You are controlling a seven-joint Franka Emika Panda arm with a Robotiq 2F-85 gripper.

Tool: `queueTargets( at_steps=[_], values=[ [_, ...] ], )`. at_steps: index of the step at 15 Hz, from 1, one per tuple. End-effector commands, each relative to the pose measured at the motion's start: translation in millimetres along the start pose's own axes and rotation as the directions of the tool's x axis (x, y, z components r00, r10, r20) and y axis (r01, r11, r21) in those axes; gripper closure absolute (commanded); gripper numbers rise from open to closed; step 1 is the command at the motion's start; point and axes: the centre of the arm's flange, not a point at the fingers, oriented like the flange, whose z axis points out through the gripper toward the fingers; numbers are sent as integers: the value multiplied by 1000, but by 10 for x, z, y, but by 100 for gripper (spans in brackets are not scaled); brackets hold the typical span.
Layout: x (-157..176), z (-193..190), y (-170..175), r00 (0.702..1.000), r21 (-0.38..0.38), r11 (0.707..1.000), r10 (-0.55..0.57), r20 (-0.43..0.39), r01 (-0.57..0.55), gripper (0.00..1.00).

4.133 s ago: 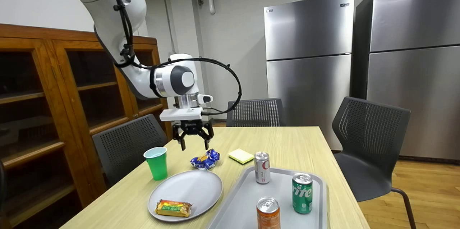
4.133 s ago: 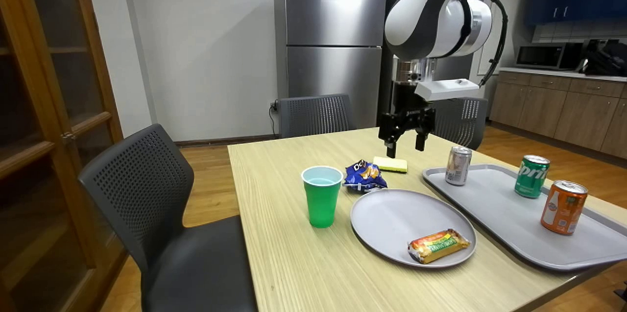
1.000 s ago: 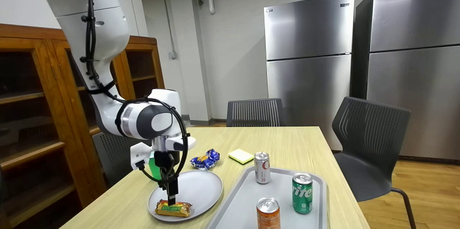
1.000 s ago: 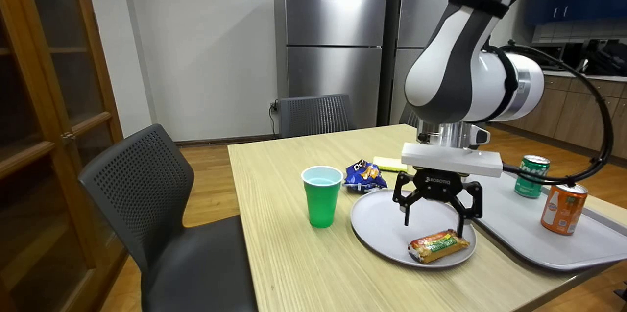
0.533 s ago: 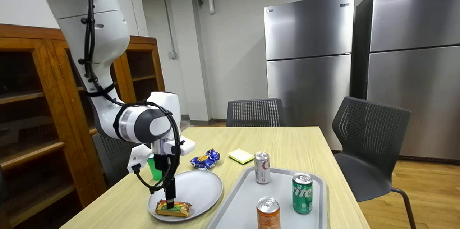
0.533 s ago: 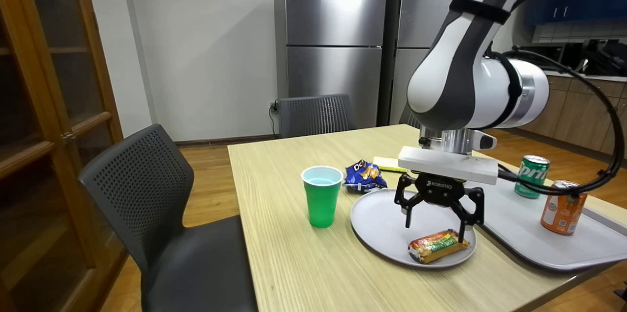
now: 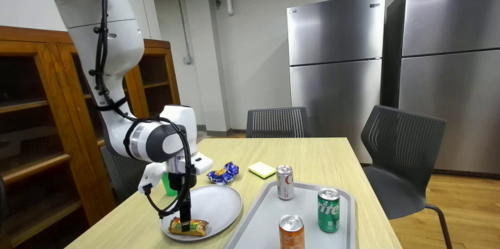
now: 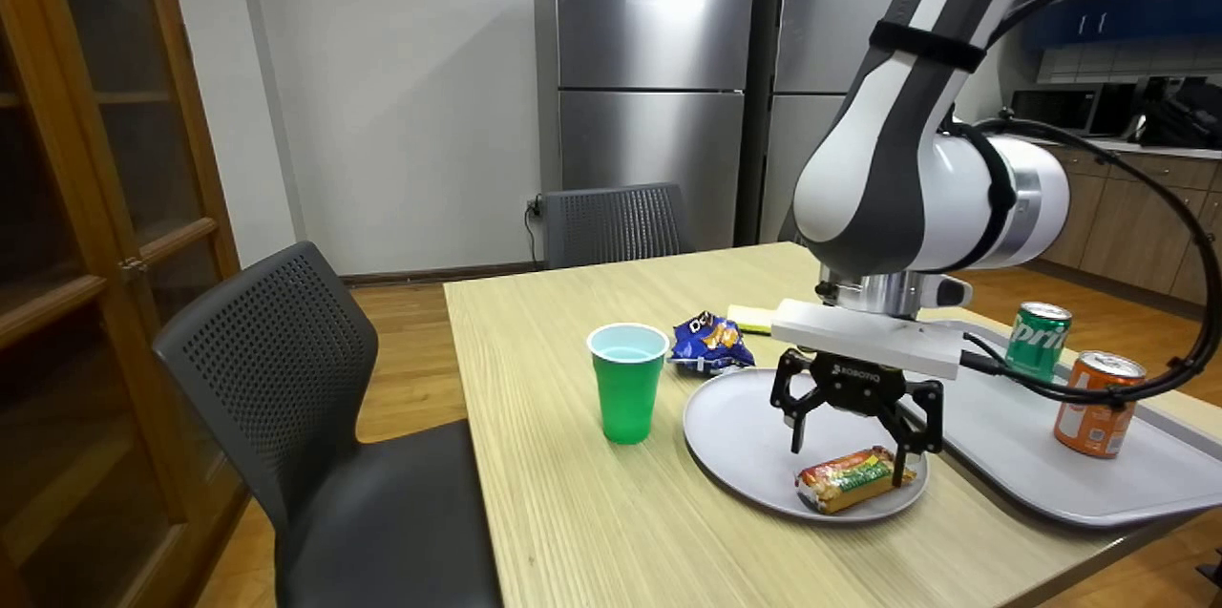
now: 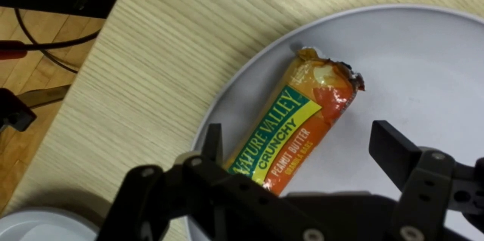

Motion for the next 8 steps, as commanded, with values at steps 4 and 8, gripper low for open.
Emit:
queueTargets(
  at_steps=[4, 8],
  values=[
    [-35, 102, -13, 998, 7, 998, 57, -9, -57, 0],
    [-42, 101, -13, 998, 8, 998, 64, -8, -64, 23]
  ],
)
